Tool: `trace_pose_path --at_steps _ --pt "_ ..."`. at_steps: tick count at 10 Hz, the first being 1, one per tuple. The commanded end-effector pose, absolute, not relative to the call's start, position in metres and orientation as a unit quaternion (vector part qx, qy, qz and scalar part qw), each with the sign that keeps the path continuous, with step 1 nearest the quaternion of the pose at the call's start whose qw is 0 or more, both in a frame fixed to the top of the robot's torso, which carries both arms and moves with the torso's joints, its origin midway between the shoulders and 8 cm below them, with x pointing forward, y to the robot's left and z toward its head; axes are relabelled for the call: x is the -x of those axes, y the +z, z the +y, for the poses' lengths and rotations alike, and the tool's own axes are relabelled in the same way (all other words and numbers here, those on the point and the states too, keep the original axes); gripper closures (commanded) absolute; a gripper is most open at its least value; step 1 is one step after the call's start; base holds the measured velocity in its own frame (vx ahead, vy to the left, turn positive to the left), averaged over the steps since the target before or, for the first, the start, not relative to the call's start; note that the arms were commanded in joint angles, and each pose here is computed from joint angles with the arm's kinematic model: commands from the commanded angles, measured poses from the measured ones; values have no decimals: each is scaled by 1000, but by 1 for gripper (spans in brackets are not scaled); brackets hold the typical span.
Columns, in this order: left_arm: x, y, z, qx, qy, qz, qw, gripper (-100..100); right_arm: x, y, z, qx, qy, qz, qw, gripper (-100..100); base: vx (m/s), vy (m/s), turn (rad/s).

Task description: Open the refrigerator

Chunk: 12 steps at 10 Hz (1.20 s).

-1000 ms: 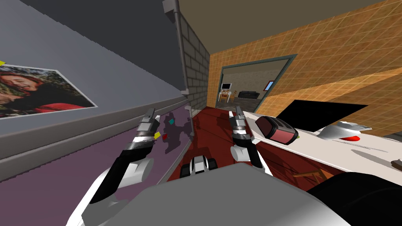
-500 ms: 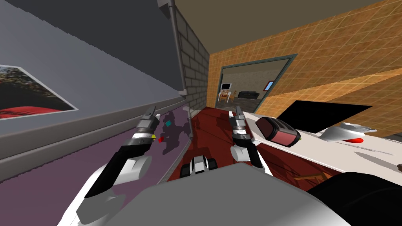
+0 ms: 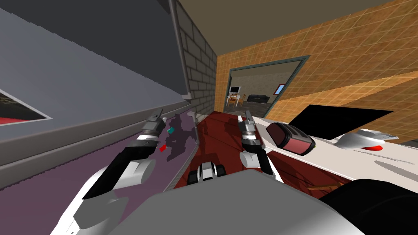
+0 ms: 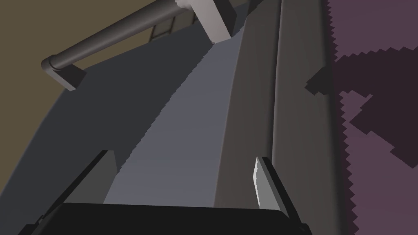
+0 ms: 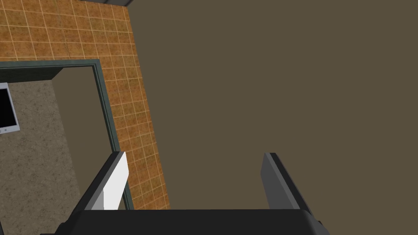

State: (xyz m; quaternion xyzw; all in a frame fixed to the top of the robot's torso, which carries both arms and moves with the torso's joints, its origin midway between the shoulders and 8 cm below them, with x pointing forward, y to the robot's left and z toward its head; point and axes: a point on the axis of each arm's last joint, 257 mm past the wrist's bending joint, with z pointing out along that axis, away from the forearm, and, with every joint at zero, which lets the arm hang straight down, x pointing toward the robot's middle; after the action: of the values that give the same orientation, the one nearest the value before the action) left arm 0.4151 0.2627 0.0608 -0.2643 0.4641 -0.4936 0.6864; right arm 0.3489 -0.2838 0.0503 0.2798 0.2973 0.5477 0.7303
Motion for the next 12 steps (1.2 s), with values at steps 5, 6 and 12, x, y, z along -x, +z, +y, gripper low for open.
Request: trace_pose_path --at_steps 5,6,12 --pt "-432 62 269 277 -469 497 675 -100 -349 50 -284 -280 548 297 730 0 55 -53 -5" --pt "-436 67 270 275 -465 503 675 -100 -349 50 -284 -280 548 297 730 0 62 -60 -10" --pt "-451 69 281 289 -436 532 666 -100 -349 50 -284 -280 548 297 730 0 59 -53 -5"
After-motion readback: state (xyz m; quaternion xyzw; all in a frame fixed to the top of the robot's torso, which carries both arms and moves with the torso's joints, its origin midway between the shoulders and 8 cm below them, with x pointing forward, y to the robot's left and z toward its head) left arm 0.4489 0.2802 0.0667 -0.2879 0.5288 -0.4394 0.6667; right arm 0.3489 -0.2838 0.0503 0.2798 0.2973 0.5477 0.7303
